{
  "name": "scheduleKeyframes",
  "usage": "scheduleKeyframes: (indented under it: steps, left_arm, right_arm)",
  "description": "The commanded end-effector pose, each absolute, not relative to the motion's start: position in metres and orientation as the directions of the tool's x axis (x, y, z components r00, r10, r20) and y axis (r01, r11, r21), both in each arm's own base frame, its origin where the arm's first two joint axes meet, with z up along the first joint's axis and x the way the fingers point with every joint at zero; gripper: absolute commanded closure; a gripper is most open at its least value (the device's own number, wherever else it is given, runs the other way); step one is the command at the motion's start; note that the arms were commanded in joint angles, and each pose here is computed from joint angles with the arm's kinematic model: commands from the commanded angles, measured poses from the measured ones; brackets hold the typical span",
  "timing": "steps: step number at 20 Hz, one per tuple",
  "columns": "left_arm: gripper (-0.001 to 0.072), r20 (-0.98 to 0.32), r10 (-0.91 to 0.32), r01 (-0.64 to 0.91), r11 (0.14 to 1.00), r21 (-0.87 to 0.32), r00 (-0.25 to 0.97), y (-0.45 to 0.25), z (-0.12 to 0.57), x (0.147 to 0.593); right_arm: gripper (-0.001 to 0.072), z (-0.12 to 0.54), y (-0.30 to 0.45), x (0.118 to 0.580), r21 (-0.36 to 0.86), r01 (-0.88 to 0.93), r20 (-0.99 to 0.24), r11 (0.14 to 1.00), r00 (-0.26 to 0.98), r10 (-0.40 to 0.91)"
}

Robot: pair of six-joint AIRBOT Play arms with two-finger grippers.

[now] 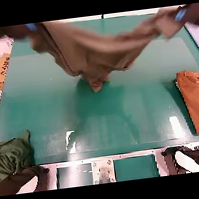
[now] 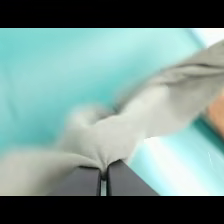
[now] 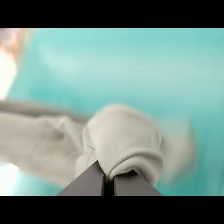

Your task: Fold the shirts.

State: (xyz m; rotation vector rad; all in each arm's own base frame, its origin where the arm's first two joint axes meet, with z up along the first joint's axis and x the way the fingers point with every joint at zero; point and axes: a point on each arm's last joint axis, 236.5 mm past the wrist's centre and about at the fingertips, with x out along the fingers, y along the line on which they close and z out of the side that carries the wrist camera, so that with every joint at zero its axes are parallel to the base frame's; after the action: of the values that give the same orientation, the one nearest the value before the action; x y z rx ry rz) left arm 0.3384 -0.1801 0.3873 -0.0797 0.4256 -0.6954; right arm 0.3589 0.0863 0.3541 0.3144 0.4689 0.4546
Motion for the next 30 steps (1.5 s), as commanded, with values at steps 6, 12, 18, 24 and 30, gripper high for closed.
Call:
scheduleKeyframes:
  steps: [6,12,18,24,30]
  left_arm:
    - [0.0685,0.022,-0.523,0.521,0.851,0.071,0.852,-0.13,0.539,0.237]
    - [0.0685,-0.116,-0.398,0.409,0.908,0.088,0.91,-0.106,0.491,0.286]
    - [0.0685,-0.428,-0.364,0.423,0.905,0.046,0.827,-0.117,0.364,0.381]
    - [0.0684,-0.717,-0.328,0.397,0.914,-0.078,0.615,-0.14,0.134,0.517]
    - [0.0287,-0.741,-0.348,0.293,0.933,-0.212,0.574,-0.15,0.058,0.555]
  right_arm:
    - [0.0695,0.526,0.078,0.245,0.182,-0.372,0.15,0.91,0.925,0.348]
    - [0.0695,0.467,0.072,0.275,0.287,-0.329,0.012,0.9,0.94,0.34]
    - [0.0695,0.273,0.062,0.38,0.554,-0.148,-0.284,0.819,0.891,0.353]
    - [0.0696,0.071,0.063,0.478,0.564,0.101,-0.528,0.82,0.807,0.264]
    - [0.0669,-0.005,0.061,0.534,0.484,0.093,-0.639,0.87,0.717,0.279]
